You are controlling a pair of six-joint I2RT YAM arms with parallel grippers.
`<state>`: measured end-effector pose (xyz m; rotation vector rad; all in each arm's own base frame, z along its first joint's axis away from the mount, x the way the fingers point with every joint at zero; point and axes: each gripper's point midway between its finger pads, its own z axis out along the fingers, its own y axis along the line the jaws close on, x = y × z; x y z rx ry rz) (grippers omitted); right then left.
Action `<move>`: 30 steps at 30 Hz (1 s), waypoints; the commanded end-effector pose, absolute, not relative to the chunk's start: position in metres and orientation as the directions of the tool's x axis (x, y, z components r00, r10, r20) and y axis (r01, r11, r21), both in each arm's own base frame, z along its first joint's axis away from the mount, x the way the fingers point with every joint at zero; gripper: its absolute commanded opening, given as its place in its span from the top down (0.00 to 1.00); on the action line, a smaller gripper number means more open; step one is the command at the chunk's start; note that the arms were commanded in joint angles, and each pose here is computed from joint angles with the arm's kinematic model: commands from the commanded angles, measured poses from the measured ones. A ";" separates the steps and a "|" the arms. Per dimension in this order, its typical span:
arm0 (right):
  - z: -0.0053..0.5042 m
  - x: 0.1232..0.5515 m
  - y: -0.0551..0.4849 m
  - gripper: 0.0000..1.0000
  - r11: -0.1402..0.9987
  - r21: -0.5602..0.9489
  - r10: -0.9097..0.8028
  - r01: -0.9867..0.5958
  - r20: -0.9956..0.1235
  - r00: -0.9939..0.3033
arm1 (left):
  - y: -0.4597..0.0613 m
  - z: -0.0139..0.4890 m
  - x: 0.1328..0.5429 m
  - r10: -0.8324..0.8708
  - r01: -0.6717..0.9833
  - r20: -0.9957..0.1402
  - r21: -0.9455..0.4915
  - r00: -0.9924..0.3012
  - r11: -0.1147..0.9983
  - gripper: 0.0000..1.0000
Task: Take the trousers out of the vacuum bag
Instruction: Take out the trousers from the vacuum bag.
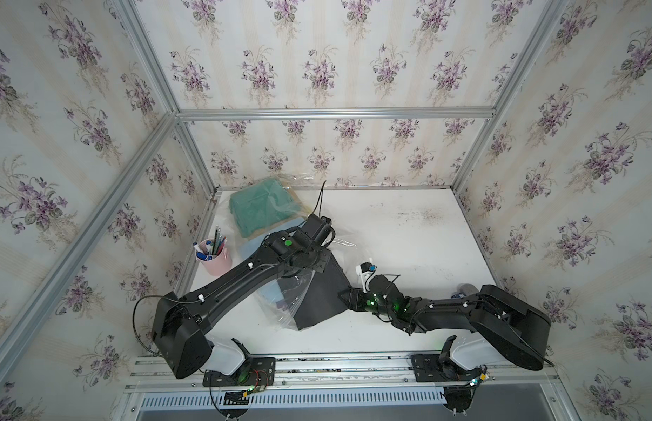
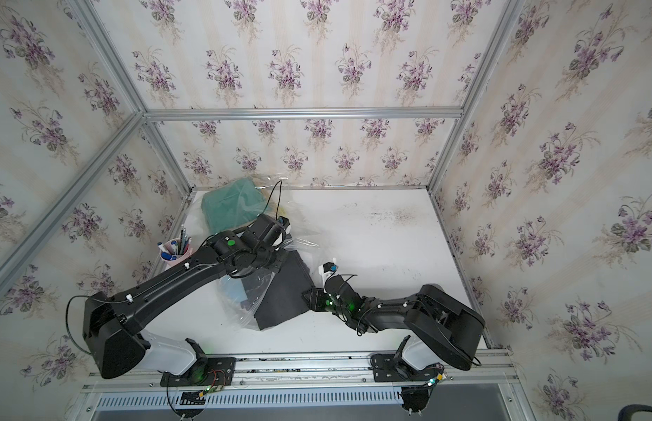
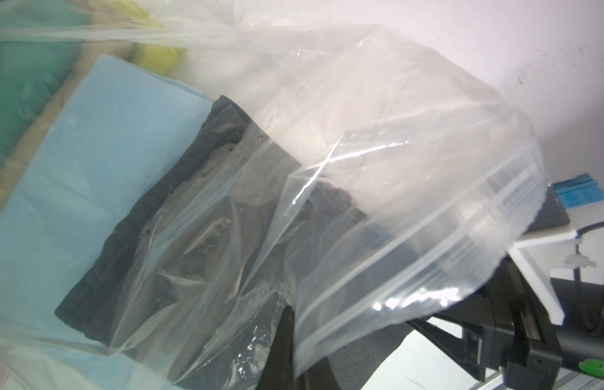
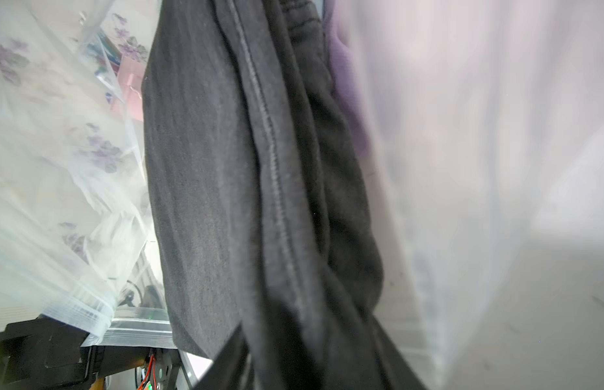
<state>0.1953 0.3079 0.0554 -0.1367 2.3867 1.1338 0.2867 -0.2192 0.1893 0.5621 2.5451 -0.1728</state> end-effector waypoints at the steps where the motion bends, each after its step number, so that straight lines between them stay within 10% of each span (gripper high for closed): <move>1: 0.084 0.196 0.321 0.74 0.568 0.737 0.120 -0.365 -0.513 -0.850 | -0.221 0.191 0.275 0.393 0.465 -0.501 -0.021 -0.771 0.885 0.81; 12: 0.122 0.180 0.309 1.00 0.549 0.779 0.123 -0.304 -0.435 -0.892 | -0.235 0.237 0.200 0.534 0.627 -0.561 0.034 -0.632 0.778 0.01; 30: 0.146 0.171 0.262 1.00 0.552 0.811 0.198 -0.194 -0.353 -0.914 | -0.289 0.179 0.140 0.646 0.615 -0.527 0.267 -0.552 0.742 0.00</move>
